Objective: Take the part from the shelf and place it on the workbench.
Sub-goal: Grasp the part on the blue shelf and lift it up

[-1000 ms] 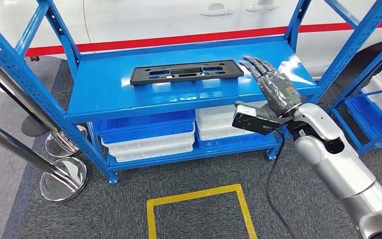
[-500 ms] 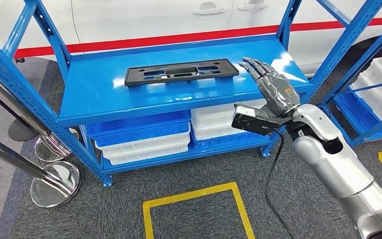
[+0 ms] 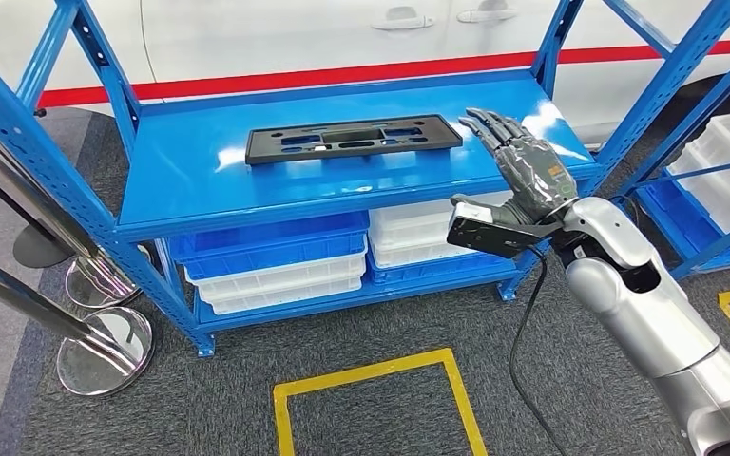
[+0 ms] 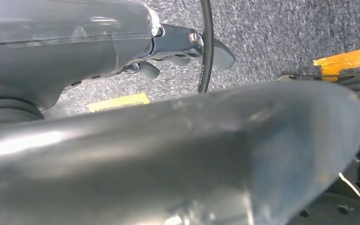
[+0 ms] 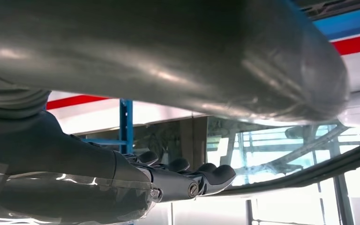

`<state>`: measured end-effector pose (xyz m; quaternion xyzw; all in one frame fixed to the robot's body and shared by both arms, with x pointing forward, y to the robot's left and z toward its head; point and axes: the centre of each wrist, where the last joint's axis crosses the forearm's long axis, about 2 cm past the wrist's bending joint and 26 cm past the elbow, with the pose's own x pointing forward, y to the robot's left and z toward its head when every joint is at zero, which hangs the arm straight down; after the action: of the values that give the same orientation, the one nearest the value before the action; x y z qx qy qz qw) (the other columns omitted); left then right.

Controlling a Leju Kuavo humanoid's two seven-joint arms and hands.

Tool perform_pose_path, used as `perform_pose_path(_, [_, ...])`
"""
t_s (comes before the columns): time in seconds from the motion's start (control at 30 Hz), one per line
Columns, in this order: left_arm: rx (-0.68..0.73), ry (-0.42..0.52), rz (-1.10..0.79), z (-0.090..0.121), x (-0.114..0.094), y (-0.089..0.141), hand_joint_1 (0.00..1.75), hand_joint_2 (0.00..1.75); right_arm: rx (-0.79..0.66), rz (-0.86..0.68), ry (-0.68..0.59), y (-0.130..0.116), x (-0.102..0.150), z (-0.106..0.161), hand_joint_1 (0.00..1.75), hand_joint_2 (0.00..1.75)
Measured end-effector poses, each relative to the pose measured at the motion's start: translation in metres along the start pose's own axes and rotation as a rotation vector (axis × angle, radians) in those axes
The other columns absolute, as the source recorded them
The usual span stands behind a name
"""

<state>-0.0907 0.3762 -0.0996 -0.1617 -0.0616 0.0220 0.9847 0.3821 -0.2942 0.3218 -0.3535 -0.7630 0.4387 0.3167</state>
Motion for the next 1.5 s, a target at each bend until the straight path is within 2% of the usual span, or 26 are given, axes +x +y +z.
perform_pose_path(0.97, [0.016,0.019,-0.002,0.004,-0.005,0.005,0.0,0.0,0.028,-0.009,-0.009,0.011,0.001,0.012,0.0,0.0])
perform_pose_path(1.5, [0.006,0.004,-0.007,0.002,0.0,0.004,0.0,0.0,0.046,-0.007,-0.02,0.012,0.002,0.013,0.0,0.0])
